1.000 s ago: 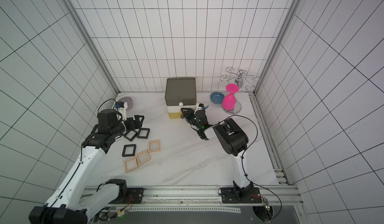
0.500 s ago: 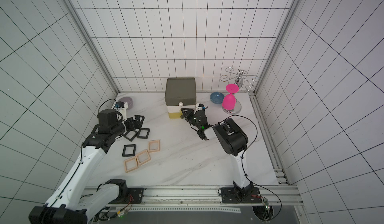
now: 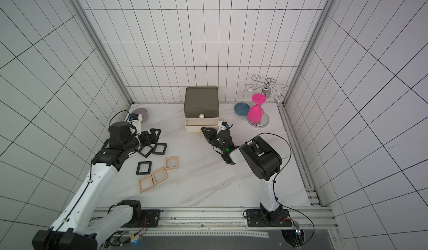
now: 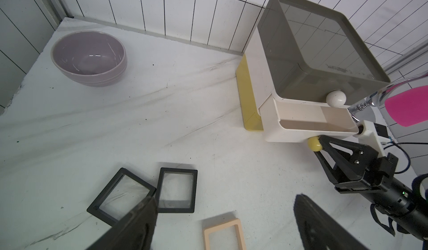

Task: Place the brooch boxes into the drawer by color
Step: Open the drawer in the storage box.

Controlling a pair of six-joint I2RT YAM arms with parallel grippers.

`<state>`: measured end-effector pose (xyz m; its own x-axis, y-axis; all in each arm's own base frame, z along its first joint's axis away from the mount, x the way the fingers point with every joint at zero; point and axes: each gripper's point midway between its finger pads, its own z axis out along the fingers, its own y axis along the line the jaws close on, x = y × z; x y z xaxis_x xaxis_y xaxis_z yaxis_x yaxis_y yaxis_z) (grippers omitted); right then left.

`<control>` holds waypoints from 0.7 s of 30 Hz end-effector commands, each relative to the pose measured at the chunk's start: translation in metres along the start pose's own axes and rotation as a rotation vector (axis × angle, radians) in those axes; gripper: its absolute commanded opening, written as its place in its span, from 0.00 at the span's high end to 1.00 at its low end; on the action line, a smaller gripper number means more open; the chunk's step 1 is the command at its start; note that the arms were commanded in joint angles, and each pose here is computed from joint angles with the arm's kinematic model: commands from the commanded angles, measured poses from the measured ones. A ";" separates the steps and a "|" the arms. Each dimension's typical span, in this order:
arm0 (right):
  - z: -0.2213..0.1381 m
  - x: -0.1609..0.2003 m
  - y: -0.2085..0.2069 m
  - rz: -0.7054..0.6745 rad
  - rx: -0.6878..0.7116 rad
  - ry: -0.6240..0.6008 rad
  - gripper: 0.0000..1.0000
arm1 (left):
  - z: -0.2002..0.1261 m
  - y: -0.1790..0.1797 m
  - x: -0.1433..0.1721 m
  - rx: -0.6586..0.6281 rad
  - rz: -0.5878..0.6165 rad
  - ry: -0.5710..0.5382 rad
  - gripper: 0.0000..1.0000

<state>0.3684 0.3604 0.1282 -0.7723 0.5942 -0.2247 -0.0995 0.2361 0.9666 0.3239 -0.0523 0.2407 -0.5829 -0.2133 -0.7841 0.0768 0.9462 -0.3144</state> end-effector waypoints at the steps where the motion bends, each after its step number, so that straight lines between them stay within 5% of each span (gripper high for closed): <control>1: -0.014 0.008 0.026 -0.025 -0.075 0.000 0.75 | -0.001 0.002 0.003 -0.011 0.006 0.004 0.04; 21: -0.045 0.037 0.017 -0.037 -0.042 0.052 0.74 | 0.002 0.004 0.004 -0.020 0.004 0.011 0.04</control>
<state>0.3186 0.3497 0.1259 -0.8013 0.5523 -0.2299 -0.1040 0.2499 0.9627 0.3242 -0.0512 0.2404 -0.5817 -0.2135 -0.7849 0.0710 0.9479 -0.3105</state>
